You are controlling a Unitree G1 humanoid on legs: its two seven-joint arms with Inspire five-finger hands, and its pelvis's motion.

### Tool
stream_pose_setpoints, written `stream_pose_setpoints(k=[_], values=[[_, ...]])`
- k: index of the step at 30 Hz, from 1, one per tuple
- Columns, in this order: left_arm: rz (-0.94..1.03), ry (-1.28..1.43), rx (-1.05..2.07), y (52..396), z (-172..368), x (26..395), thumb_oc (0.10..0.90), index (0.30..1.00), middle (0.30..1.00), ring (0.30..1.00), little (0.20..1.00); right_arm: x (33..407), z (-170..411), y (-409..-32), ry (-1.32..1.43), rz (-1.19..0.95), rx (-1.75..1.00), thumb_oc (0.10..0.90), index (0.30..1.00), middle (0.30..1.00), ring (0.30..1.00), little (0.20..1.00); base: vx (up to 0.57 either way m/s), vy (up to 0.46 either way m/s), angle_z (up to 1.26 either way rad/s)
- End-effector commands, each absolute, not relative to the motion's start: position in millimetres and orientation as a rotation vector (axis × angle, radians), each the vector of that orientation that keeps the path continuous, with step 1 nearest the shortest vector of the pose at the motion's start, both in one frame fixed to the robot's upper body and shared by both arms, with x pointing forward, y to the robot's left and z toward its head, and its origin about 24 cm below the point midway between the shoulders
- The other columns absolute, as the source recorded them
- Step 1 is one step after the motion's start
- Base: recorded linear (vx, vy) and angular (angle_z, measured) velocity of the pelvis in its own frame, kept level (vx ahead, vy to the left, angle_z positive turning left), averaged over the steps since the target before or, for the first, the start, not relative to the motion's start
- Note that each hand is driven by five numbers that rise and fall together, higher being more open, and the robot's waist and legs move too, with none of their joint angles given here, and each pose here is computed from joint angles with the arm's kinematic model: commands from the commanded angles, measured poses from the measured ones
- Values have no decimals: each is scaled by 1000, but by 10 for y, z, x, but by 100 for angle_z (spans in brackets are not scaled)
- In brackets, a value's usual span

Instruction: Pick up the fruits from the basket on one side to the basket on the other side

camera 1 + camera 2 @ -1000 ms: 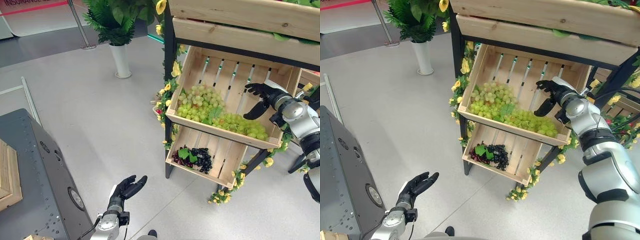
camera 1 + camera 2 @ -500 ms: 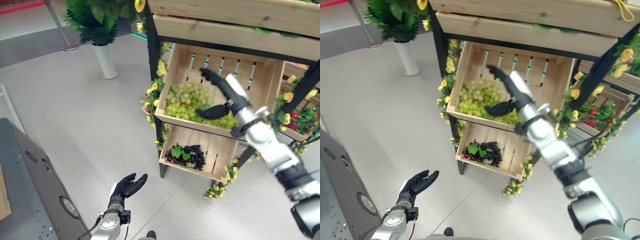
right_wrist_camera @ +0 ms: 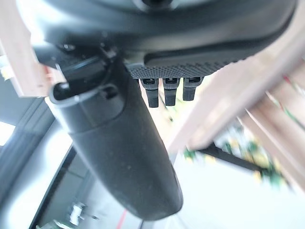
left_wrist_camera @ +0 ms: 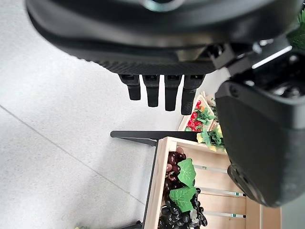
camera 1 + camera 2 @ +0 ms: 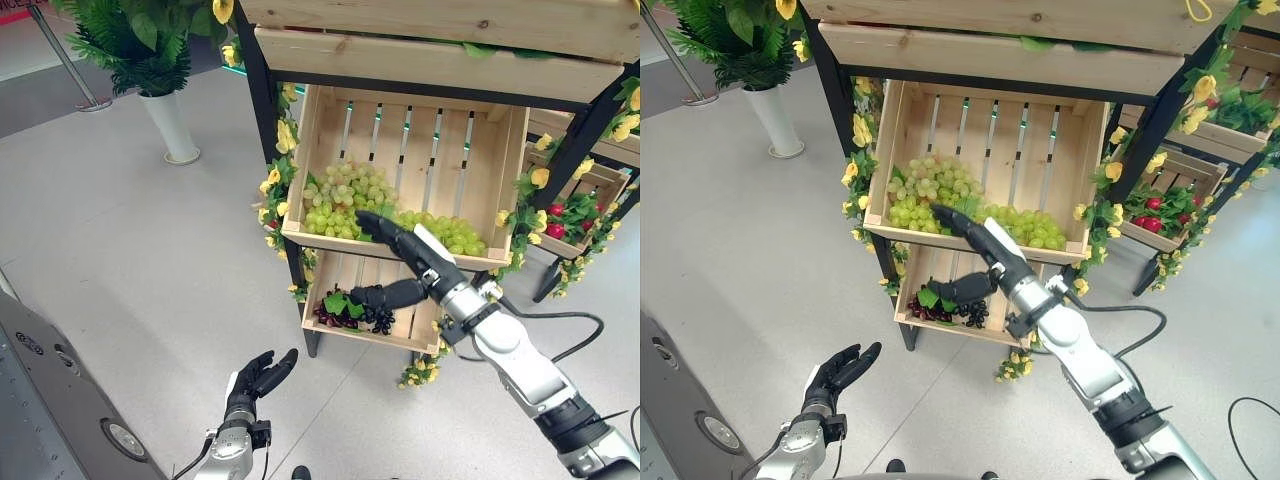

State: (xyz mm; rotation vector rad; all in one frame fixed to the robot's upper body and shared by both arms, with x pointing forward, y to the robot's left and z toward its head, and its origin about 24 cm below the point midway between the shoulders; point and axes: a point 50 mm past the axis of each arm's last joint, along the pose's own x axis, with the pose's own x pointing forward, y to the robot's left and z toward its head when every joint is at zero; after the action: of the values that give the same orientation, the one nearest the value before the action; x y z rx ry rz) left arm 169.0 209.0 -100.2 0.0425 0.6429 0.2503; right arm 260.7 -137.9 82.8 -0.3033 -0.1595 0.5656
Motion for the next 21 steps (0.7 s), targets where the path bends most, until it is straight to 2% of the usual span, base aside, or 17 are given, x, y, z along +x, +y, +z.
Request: stream_pose_setpoints(k=[1, 7, 10, 13, 16, 17, 21], values=[[311, 539, 70, 2255, -829, 1913, 800, 900, 900, 900, 900, 2566, 1128, -1223, -359, 650, -113, 800, 900, 900, 900, 900, -5, -168, -5], [352, 574, 67, 2345, -855, 1940, 800, 900, 900, 900, 900, 2494, 939, -1047, -260, 956, -127, 800, 900, 900, 900, 900, -79, -339, 4], [357, 574, 28, 2315, -882, 1912, 800, 900, 900, 900, 900, 2555, 853, -966, -169, 1001, -137, 800, 900, 900, 900, 900, -120, -268, 22], [367, 560, -4, 2278, -886, 1891, 800, 900, 900, 900, 900, 2584, 700, -1014, -56, 985, -107, 800, 900, 900, 900, 900, -162, -188, 35], [362, 536, -7, 2276, -853, 1962, 800, 900, 900, 900, 900, 2560, 421, -1229, 69, 893, -121, 800, 900, 900, 900, 900, -200, -163, 78], [368, 538, -10, 2270, -853, 1981, 800, 900, 900, 900, 900, 2489, 198, -1367, 151, 816, -79, 800, 900, 900, 900, 900, -115, -68, 52], [360, 540, -8, 2229, -896, 1907, 800, 900, 900, 900, 900, 2220, -275, -1543, 340, 635, 67, 800, 900, 900, 900, 900, -193, -18, 65]])
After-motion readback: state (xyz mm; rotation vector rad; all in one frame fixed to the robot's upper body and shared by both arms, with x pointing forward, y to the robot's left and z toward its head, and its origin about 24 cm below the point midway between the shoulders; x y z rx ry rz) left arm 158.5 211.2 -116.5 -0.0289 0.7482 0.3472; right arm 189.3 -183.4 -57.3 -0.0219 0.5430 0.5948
